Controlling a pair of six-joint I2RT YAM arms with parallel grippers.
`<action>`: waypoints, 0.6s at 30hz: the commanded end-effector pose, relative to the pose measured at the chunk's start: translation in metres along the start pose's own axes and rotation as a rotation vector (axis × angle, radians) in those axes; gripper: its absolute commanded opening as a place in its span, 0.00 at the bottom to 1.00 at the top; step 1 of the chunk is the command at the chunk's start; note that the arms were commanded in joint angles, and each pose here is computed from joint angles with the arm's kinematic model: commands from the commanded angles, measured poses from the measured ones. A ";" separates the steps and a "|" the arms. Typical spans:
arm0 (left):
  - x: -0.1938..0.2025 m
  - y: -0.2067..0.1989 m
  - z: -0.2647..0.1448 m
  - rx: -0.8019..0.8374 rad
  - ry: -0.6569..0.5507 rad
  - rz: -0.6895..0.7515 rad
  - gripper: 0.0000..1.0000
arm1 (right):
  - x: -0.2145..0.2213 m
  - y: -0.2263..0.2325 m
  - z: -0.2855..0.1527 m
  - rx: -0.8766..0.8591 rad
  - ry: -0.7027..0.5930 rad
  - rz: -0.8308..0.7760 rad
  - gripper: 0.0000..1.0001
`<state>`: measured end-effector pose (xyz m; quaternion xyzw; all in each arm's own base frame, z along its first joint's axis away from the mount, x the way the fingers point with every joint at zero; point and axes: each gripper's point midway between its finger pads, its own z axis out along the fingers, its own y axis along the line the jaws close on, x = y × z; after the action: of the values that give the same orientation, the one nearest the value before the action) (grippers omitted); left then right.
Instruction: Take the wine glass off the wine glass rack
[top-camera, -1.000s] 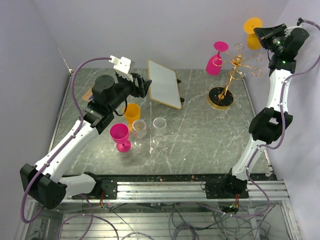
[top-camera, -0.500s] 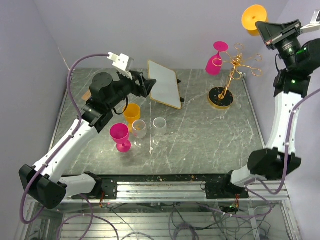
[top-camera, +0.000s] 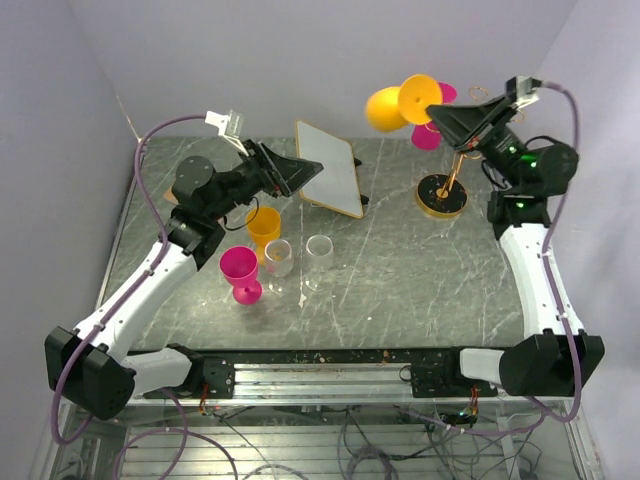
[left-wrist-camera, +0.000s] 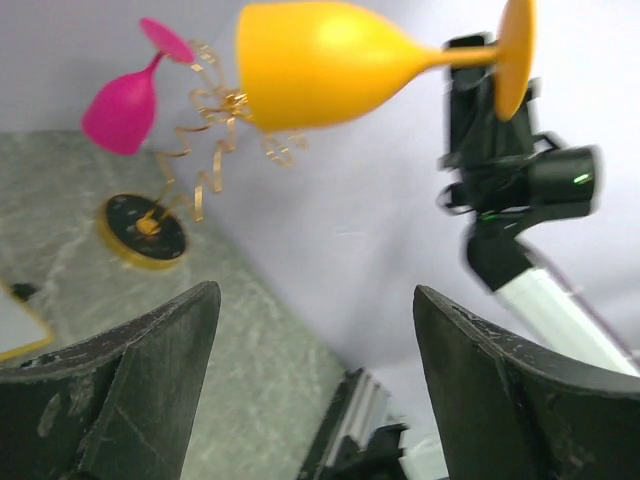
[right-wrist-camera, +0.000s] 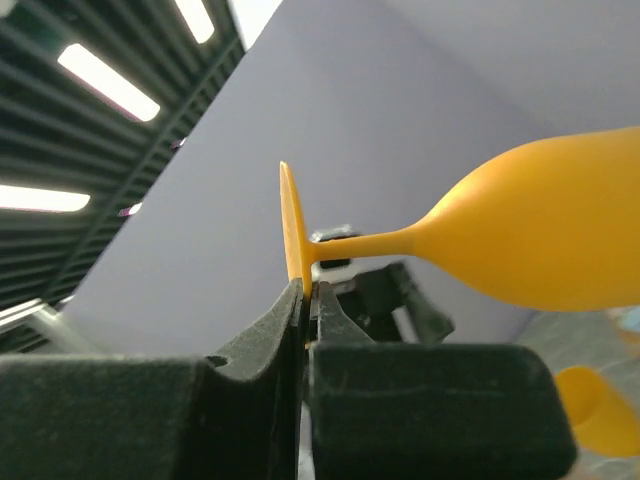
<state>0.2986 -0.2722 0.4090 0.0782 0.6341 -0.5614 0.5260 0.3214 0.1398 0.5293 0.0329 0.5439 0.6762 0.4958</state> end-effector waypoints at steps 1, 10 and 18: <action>-0.027 -0.039 -0.007 0.177 -0.066 -0.099 0.95 | 0.034 0.067 -0.003 -0.283 0.084 0.147 0.00; -0.058 -0.050 -0.017 0.317 -0.156 -0.204 0.95 | 0.060 0.098 -0.008 -0.492 0.199 0.393 0.00; -0.065 -0.091 -0.033 0.540 -0.154 -0.174 0.81 | 0.085 0.089 0.004 -0.530 0.272 0.524 0.00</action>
<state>0.2833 -0.2548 0.4722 0.0514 0.4959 -0.7263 0.4733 0.2399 0.2081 0.5523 -0.0628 0.4051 0.8567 0.3132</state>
